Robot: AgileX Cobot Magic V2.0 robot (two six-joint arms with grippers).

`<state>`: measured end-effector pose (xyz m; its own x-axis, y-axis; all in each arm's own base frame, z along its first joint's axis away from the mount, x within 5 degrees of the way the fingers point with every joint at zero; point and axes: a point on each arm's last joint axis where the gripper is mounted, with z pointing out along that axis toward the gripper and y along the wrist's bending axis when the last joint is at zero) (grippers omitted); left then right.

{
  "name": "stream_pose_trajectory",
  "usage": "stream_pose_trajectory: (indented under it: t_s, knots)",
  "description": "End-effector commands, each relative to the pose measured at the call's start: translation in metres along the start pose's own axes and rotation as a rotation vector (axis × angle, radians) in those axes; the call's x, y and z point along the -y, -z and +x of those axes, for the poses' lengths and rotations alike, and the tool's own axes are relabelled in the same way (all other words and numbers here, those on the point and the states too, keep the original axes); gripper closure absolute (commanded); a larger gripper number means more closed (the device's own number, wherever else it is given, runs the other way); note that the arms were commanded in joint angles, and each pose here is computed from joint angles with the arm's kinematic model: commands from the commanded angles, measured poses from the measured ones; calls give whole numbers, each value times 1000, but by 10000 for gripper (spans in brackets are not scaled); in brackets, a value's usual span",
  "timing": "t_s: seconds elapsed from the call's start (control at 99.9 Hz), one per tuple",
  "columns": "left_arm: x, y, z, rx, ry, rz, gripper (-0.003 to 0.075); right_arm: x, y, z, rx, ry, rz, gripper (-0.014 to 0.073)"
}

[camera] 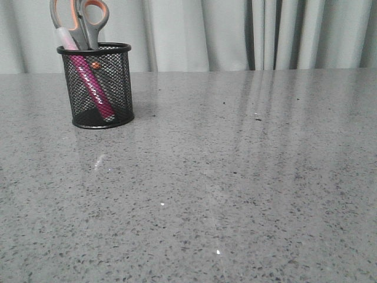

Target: Put pen and scissors into bin

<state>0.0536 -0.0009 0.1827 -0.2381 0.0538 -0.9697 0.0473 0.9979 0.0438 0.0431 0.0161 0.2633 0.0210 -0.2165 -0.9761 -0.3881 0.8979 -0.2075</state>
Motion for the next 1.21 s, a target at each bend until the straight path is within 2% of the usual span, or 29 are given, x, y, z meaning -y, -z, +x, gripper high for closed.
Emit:
stream_pose_trajectory:
  t_s: [0.0,0.06,0.19,0.3,0.45,0.57,1.201]
  knots:
    - [1,-2,8,43,23,4,739,0,-11,12,109,-2,115,664]
    - [1,-2,8,43,23,4,739,3,-14,27,128,12,206,664]
    - [1,-2,8,43,23,4,739,2,-17,59,54,-24,281,664]
    - [1,-2,8,43,23,4,739,0,-14,71,-55,-61,290,664]
    - [1,-2,8,43,23,4,739,0,-11,77,-119,-67,327,664]
    - [1,-2,8,43,23,4,739,-3,-10,85,-208,-84,300,664]
    - [1,-2,8,43,23,4,739,-3,-10,84,-197,-82,303,664]
